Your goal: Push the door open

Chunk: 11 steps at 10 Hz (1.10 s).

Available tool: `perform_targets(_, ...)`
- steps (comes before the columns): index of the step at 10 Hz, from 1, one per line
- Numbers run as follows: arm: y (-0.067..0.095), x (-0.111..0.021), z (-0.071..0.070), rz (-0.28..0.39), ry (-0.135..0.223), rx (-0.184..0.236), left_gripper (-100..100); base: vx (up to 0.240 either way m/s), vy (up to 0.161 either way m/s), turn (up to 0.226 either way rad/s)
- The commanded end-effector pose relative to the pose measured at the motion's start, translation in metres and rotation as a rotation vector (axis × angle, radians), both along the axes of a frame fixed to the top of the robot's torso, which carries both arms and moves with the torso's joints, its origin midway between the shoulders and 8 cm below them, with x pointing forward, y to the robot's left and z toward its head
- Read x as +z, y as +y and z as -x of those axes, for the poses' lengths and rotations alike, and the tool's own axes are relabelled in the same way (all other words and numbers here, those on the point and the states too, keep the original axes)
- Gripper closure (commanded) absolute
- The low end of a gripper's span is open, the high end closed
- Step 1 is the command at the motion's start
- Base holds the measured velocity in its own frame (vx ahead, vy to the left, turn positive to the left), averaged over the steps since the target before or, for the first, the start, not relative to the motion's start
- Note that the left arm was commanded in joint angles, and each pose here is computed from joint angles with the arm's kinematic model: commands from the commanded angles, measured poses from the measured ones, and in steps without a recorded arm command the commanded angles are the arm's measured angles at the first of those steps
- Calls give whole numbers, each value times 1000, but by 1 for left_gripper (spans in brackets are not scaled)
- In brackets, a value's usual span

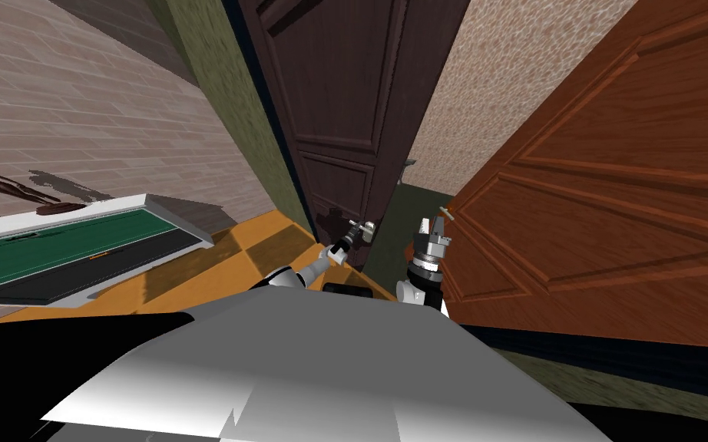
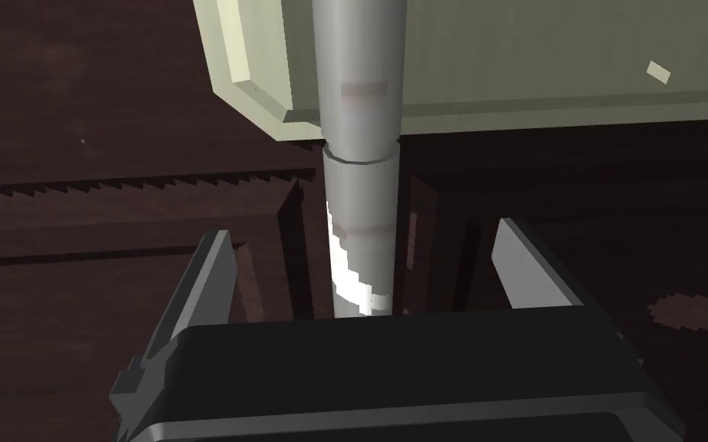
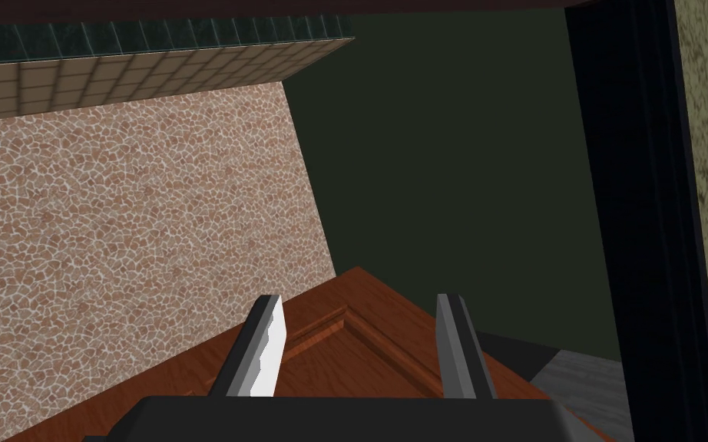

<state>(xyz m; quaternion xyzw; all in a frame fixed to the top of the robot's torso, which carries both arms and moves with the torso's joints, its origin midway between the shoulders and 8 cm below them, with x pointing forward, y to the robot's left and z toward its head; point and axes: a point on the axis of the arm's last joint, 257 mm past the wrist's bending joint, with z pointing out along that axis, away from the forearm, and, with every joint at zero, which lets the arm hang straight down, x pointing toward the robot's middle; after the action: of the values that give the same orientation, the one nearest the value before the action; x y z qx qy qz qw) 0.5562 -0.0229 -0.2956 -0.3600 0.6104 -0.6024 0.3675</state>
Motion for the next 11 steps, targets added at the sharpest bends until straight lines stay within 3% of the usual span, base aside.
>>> perform_targets(1,-8,2,2,16,3,-2,-100,146,-97,-24)
perform_targets(2,-4,1,1,10,2,-1,-100,55,-43,1)
perform_targets(3,-4,1,1,10,2,-1,100,0,0,0)
perform_targets(8,-4,1,1,10,2,-1,100,-4,5,-6)
perform_targets(11,18,3,-10,-1,-7,35,100,90,-132,46)
